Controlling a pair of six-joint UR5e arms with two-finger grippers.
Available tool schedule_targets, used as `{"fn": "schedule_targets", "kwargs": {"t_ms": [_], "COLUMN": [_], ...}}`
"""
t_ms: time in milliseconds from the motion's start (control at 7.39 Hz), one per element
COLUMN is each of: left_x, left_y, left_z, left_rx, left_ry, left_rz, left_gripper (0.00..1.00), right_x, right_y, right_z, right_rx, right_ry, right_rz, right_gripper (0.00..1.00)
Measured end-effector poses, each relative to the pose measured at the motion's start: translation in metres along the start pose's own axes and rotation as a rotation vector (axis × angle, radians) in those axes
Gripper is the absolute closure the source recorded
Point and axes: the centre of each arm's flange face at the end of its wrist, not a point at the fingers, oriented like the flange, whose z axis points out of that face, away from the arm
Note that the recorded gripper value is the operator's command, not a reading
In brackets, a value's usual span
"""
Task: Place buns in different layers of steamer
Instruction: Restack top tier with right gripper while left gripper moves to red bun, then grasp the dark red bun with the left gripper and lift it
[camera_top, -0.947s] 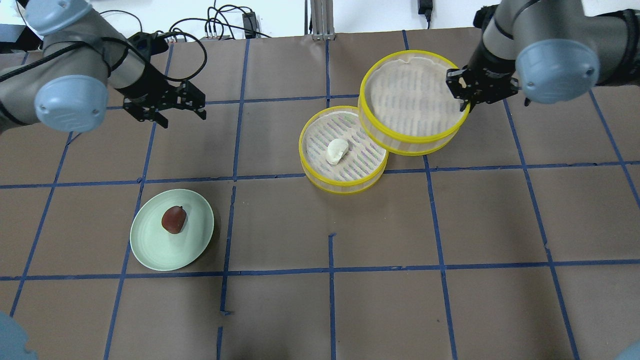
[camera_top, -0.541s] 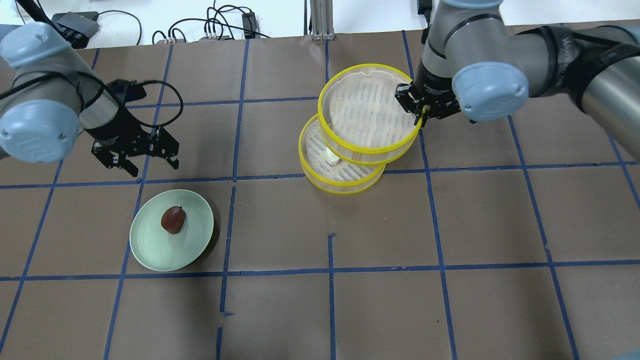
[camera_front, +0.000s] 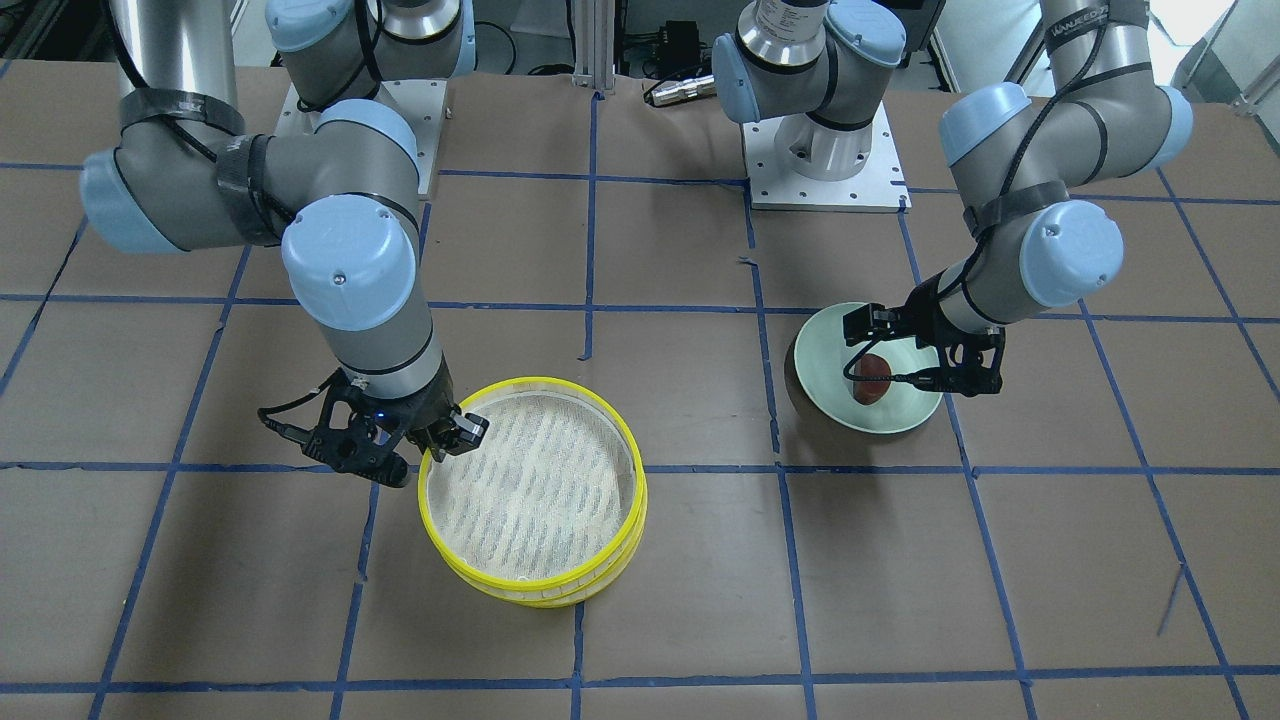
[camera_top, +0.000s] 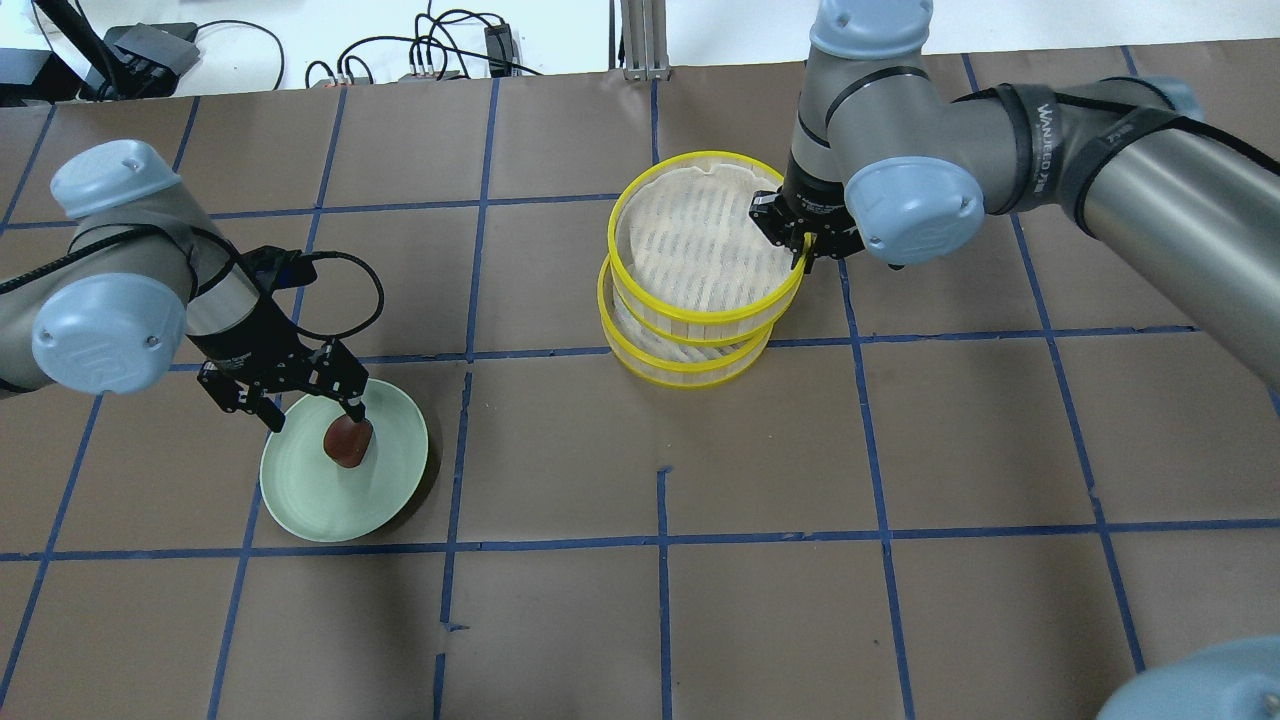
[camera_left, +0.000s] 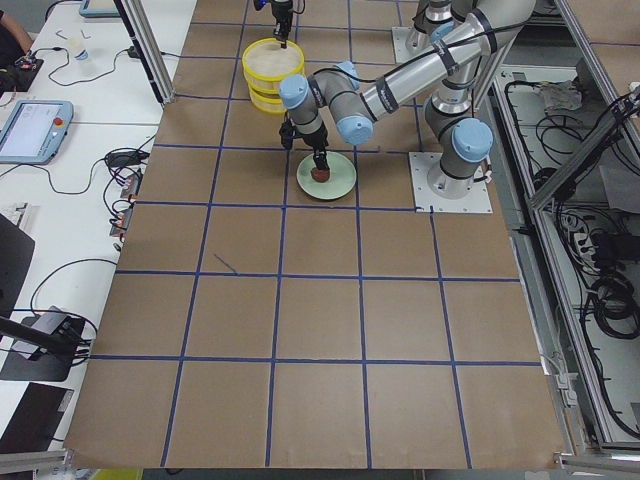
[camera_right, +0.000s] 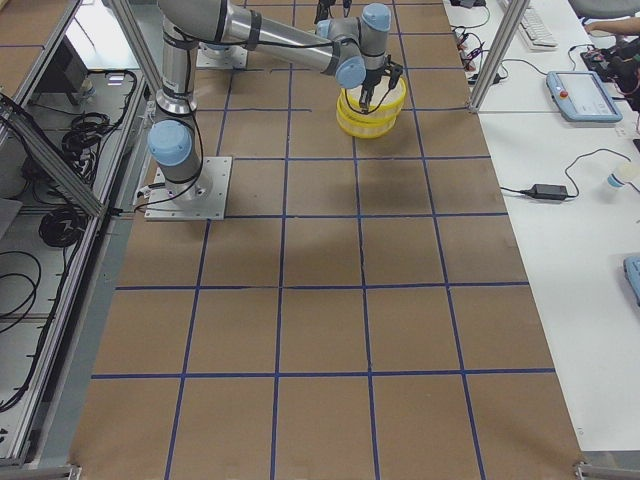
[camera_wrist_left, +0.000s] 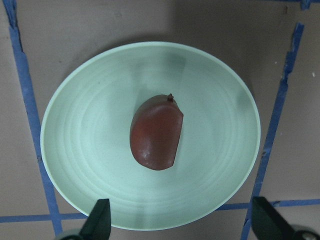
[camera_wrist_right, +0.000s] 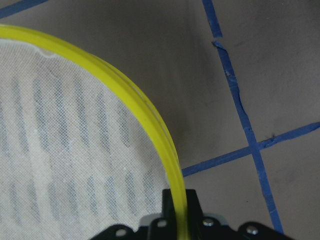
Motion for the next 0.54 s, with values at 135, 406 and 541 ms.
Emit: {"fn": "schedule_targets", "kwargs": {"t_ms": [135,406,541], "left_x": [-0.005,-0.012,-0.014], "left_y": [-0.01,-0.03,-0.035], "left_z": [0.008,0.025,0.033], "left_rx": [0.016,0.032,0.035], "left_ry": [-0.019,-0.038,-0.04], "left_rz": [0.025,0.039,0.038], "left_gripper": [0.0,0.01,0.02], "right_x": [-0.001,-0.002,-0.002], "right_y": [0.0,0.001,0.001], "right_z": [0.002,0.004,0.004], "right_rx": [-0.002,-0.004,-0.006], "right_ry": [-0.001,-0.004,-0.004], "right_rz": [0.0,0.0,-0.001], "right_gripper": [0.86,0.86,0.86]}}
